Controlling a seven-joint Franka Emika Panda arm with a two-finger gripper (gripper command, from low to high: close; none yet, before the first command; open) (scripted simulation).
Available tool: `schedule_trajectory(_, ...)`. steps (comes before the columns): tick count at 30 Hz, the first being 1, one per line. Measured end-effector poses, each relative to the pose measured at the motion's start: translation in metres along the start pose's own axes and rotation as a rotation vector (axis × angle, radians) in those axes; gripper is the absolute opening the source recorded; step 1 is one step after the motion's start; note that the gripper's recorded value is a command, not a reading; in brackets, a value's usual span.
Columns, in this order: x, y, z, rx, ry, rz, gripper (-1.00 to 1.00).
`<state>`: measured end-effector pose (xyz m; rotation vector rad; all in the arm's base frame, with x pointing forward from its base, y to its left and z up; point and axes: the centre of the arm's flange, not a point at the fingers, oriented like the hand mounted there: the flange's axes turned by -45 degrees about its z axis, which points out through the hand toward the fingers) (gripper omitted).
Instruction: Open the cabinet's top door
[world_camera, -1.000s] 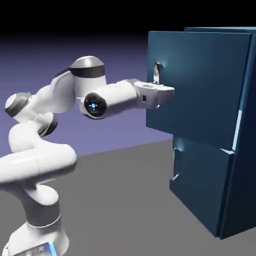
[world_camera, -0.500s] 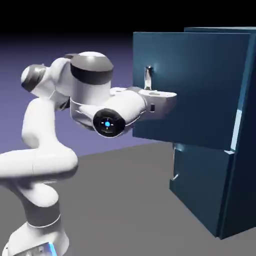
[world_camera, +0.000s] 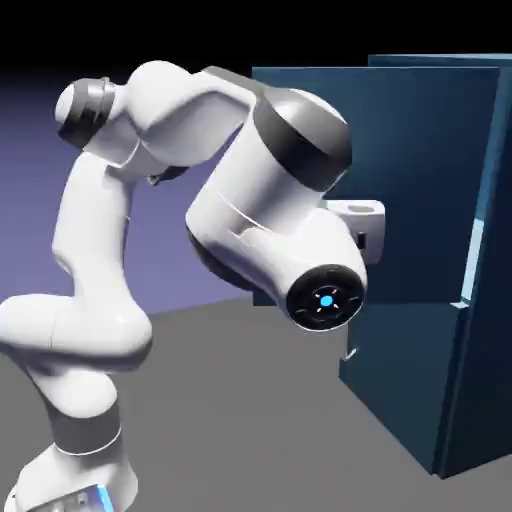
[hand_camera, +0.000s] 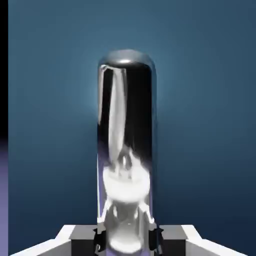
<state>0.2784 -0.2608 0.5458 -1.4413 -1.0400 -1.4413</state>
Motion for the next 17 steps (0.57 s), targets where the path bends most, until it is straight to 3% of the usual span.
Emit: schedule_trajectory(17,0.000,0.044,-0.062,0.249,0.000,0.000,-1.00)
